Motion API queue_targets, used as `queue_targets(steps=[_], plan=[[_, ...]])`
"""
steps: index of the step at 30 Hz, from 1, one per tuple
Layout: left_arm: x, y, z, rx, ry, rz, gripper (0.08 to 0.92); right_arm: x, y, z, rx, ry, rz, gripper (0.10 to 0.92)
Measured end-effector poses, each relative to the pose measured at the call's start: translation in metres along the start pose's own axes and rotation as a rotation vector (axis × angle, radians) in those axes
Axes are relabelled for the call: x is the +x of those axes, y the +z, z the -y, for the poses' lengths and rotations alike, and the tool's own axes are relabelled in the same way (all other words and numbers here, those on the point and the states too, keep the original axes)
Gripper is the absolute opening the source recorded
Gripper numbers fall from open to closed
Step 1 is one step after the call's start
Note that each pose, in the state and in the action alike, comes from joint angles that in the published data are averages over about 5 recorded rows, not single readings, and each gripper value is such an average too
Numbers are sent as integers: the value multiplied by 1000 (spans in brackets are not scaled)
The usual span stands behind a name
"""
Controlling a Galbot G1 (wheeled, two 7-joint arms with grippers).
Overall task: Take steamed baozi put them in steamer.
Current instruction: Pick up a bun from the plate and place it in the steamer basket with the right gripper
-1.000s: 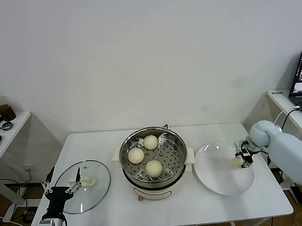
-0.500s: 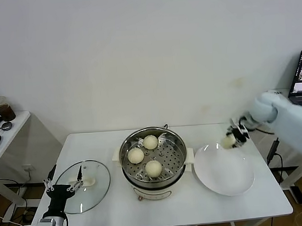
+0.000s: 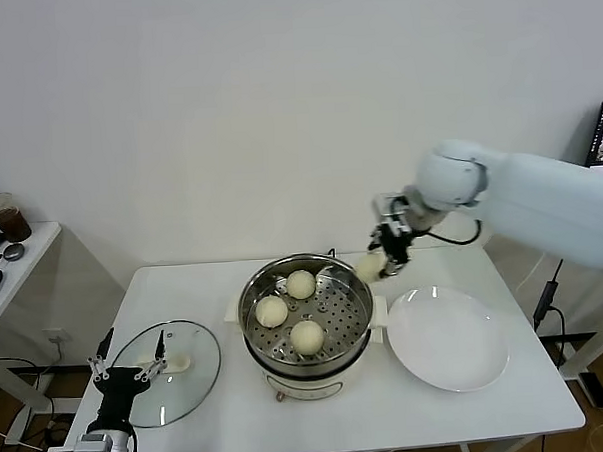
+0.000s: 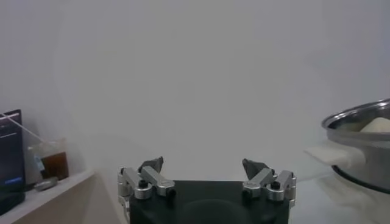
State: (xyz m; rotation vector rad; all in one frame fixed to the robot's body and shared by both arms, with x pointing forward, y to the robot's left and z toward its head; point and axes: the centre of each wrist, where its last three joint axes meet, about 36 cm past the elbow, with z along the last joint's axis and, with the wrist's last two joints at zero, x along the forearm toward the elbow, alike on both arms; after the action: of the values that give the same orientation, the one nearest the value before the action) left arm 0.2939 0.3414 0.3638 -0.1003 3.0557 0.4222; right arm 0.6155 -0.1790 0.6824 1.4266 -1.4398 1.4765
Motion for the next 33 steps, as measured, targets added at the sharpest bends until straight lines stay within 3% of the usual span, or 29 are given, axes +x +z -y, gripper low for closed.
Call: queue_targets(steps=[9, 25, 28, 33], plan=[[3, 0, -9, -1, -14, -2, 823, -47, -52, 6, -36, -37, -50, 535], [6, 1, -10, -3, -28, -2, 823, -110, -56, 2, -124, -67, -82, 540], [7, 0, -11, -5, -29, -1, 823, -116, -55, 0, -131, -71, -79, 570], [7, -2, -13, -9, -33, 2, 823, -113, -55, 0, -134, -55, -74, 702]])
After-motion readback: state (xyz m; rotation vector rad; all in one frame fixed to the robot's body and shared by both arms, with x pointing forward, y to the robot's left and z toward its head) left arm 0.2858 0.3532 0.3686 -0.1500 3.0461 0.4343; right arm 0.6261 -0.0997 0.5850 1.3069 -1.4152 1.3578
